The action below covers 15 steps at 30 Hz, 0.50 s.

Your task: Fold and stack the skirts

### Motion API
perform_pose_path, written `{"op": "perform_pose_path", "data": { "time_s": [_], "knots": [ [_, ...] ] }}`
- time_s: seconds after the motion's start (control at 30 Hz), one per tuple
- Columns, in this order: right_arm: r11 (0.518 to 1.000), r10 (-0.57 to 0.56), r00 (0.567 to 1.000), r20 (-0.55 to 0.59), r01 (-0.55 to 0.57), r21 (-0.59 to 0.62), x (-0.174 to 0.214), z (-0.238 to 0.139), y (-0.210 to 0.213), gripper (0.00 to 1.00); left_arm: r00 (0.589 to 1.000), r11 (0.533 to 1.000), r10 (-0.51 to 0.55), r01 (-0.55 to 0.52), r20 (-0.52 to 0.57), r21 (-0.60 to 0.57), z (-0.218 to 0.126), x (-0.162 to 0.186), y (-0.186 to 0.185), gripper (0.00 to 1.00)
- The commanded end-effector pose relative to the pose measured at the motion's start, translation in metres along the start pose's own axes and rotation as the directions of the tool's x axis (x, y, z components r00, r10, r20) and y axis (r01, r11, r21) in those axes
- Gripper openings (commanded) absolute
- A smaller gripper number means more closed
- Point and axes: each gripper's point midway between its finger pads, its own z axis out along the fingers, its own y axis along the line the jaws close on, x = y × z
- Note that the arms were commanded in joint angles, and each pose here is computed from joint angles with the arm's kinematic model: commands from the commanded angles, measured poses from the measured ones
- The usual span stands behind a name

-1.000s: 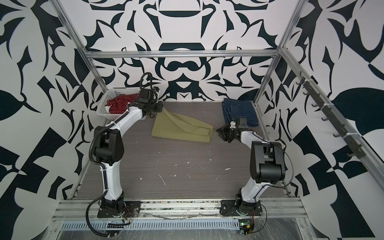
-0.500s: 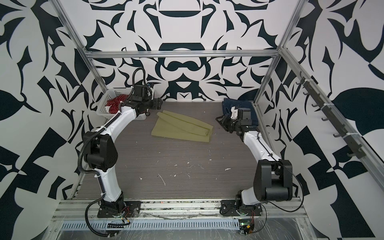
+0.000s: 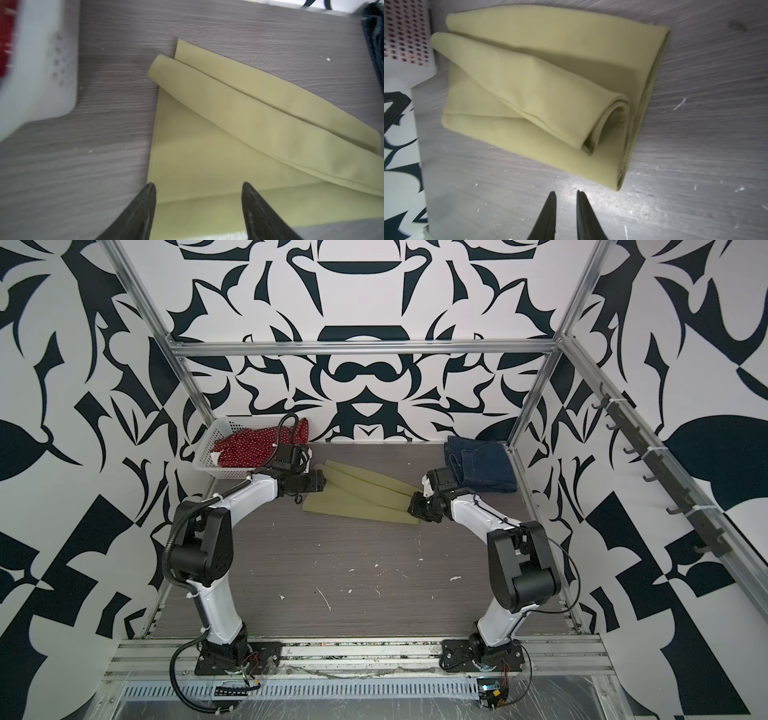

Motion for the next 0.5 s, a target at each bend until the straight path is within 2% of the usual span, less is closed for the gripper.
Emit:
{"op": "perform_pose_path", "data": {
  "time_s": [0.0,0.27,0.47],
  "knots": [
    [1.0,-0.012,0.996,0.092,0.01,0.025,-0.026,-0.001,0.004,0.22,1.0,0.999,-0.009,0.009,-0.003,0.031,0.016,-0.012,-0.008,0.66],
    [1.0,0.024,0.991,0.133,-0.025,0.002,-0.044,0.016,0.007,0.22,0.998,1.0,0.005,-0.003,-0.056,0.024,0.064,-0.02,-0.005,0.67],
    [0.995,0.088,0.98,0.179,-0.081,-0.05,-0.063,0.021,0.011,0.22,0.999,0.999,0.015,-0.013,-0.035,0.046,0.091,-0.043,-0.01,0.67]
  ]
}}
